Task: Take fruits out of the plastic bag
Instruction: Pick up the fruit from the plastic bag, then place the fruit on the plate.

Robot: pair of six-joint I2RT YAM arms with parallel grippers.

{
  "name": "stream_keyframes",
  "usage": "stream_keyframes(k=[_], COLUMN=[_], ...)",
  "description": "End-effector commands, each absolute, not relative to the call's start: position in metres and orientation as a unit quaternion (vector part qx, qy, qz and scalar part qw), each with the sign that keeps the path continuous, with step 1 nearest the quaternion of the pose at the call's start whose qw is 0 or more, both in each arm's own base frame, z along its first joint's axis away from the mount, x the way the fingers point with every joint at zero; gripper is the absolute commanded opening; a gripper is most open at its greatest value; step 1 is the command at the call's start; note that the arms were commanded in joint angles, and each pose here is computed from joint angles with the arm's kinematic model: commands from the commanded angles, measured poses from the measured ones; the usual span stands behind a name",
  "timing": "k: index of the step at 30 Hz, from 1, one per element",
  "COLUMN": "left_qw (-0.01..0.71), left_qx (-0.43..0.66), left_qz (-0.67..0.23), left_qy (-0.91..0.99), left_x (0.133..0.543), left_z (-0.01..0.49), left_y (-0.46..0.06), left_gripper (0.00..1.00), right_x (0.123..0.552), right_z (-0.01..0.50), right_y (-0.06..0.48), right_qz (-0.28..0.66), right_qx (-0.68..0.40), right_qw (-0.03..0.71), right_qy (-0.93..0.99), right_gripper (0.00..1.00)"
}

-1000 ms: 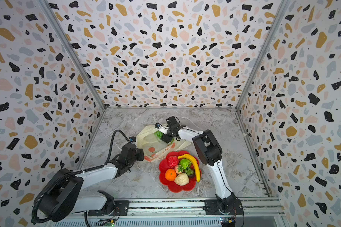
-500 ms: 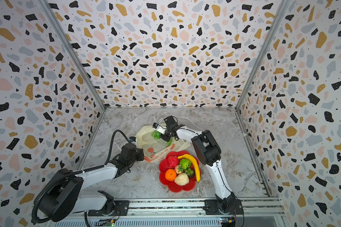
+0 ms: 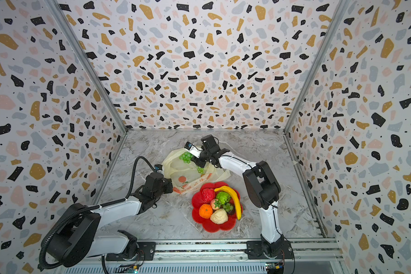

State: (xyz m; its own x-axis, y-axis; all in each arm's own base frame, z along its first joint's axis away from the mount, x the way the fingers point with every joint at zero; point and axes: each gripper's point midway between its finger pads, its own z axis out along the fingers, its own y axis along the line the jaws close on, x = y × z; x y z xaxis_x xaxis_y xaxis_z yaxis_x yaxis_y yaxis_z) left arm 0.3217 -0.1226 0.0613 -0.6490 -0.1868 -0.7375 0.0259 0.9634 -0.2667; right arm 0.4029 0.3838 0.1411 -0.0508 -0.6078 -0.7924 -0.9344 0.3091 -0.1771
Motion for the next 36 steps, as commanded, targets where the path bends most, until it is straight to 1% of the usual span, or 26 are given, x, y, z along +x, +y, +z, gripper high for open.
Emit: stream_keyframes(k=[1,5,8,11,14,19,27,36], left_qw=[0.427,0.423,0.430,0.439,0.443,0.443,0.441,0.438], left_qx=[-0.069,-0.084,-0.107,-0.120,-0.128,-0.133,-0.132,-0.128], left_qz=[-0.128,-0.127,-0.093,-0.086,-0.081,-0.078,-0.081,-0.087], left_qy=[0.892,0.893,0.892,0.886,0.884,0.883,0.884,0.886], left_x=[0.329,0.329,0.327,0.326,0.325,0.325,0.325,0.327], left_z=[0.067,0.063,0.064,0.068,0.071,0.070,0.069,0.068], left_y=[-0.115,-0.107,-0.090,-0.081,-0.075,-0.071,-0.071,-0.074], left_gripper=[0.01,0.01,0.00,0.00,0.00,0.01,0.01,0.00], right_x=[0.381,0.357,0.348,0.335,0.326,0.293,0.232,0.170], right_z=[0.181,0.194,0.212,0.231,0.238,0.234,0.219,0.183], right_y=[0.388,0.388,0.381,0.375,0.367,0.358,0.337,0.302], right_qz=[0.227,0.223,0.231,0.242,0.224,0.193,0.168,0.129], right_qx=[-0.552,-0.552,-0.523,-0.500,-0.472,-0.447,-0.411,-0.365], right_qw=[0.437,0.445,0.461,0.479,0.484,0.469,0.416,0.352], right_qy=[0.673,0.669,0.678,0.680,0.702,0.737,0.793,0.852], right_gripper=[0.29,0.29,0.29,0.29,0.29,0.29,0.27,0.27])
